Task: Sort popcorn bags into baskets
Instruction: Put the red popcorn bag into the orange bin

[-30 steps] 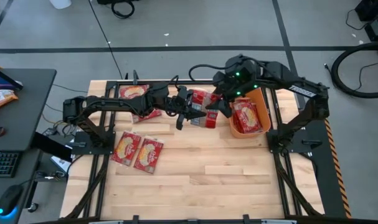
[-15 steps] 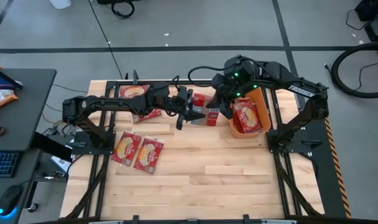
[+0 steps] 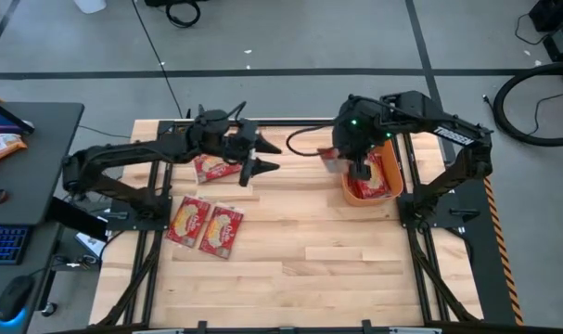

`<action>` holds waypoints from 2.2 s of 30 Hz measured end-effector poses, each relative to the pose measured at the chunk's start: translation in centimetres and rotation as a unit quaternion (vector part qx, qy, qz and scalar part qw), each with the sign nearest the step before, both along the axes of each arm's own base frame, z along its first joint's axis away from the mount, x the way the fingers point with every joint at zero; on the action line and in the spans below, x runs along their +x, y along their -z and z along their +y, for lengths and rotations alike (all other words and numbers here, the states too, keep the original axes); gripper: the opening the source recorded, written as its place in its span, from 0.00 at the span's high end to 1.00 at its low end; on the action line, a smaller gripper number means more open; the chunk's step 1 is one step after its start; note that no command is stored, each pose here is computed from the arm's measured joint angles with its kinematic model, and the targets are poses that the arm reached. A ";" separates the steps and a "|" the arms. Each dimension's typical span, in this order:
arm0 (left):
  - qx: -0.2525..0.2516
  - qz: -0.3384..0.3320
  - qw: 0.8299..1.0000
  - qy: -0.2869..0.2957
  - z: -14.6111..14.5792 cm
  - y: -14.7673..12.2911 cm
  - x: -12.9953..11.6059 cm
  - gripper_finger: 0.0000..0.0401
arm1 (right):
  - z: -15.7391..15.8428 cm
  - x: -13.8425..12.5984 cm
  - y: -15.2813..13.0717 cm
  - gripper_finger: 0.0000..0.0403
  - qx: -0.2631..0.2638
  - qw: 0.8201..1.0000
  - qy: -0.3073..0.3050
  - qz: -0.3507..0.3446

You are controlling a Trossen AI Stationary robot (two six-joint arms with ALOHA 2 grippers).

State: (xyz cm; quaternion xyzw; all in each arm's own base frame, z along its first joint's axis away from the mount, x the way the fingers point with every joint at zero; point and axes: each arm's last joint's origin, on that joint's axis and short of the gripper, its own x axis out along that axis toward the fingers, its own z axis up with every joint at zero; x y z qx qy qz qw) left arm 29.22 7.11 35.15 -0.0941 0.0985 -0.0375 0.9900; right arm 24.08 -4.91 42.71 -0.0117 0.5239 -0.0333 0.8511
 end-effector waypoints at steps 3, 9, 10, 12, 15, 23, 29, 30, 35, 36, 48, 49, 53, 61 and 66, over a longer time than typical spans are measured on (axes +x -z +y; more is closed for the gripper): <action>-0.014 0.030 0.999 -0.017 -0.7 -0.5 -1.5 0.42 | -1.0 -0.1 0.5 0.91 -0.019 1.000 0.003 0.016; -0.001 0.040 0.998 -0.048 -2.7 -1.9 -3.9 0.43 | -3.3 -0.4 3.4 0.91 -0.053 0.994 -0.001 0.092; 0.002 0.041 0.998 -0.053 -3.1 -2.2 -4.4 0.44 | -3.5 -0.4 4.0 0.91 -0.054 0.993 -0.008 0.106; 0.006 0.034 0.998 -0.058 -3.6 -2.7 -5.3 0.44 | -4.1 -0.5 5.2 0.91 -0.052 0.990 -0.018 0.127; -0.004 0.024 0.998 -0.057 -4.2 -3.5 -6.6 0.44 | -4.9 -0.6 6.9 0.92 -0.051 0.987 -0.021 0.154; -0.029 0.002 0.999 -0.045 -5.2 -4.8 -9.0 0.44 | -5.8 -1.1 9.9 0.93 -0.134 0.965 -0.060 0.218; -0.039 0.019 0.998 -0.038 -5.7 -4.6 -9.6 0.44 | -5.0 -1.8 11.9 0.93 -0.177 0.940 -0.129 0.262; -0.039 0.024 0.998 -0.038 -5.7 -4.5 -9.6 0.44 | -4.8 -2.0 12.2 0.93 -0.180 0.937 -0.134 0.267; -0.038 0.042 0.997 -0.047 -5.6 -4.2 -9.7 0.44 | -3.0 -2.7 13.3 0.93 -0.203 0.923 -0.174 0.276; -0.037 0.044 0.997 -0.050 -5.6 -4.2 -9.7 0.44 | -2.7 -2.7 13.5 0.93 -0.215 0.922 -0.177 0.269; -0.053 0.064 0.995 -0.056 -5.6 -3.8 -9.9 0.44 | -0.3 -6.0 16.5 0.88 -0.235 0.925 -0.193 0.228; -0.052 0.075 0.994 -0.056 -5.6 -3.6 -10.0 0.44 | -0.2 -6.2 16.9 0.86 -0.227 0.926 -0.193 0.231; -0.055 0.124 0.989 -0.059 -5.7 -2.7 -10.3 0.44 | -0.1 -6.8 17.5 0.79 -0.205 0.935 -0.158 0.245; -0.022 0.201 0.974 -0.099 -5.4 -1.1 -10.9 0.44 | 0.1 -7.7 15.6 0.65 -0.174 0.942 -0.092 0.271; -0.023 0.215 0.969 -0.118 -5.0 -0.6 -11.0 0.44 | 0.4 -8.6 13.4 0.61 -0.145 0.943 -0.070 0.292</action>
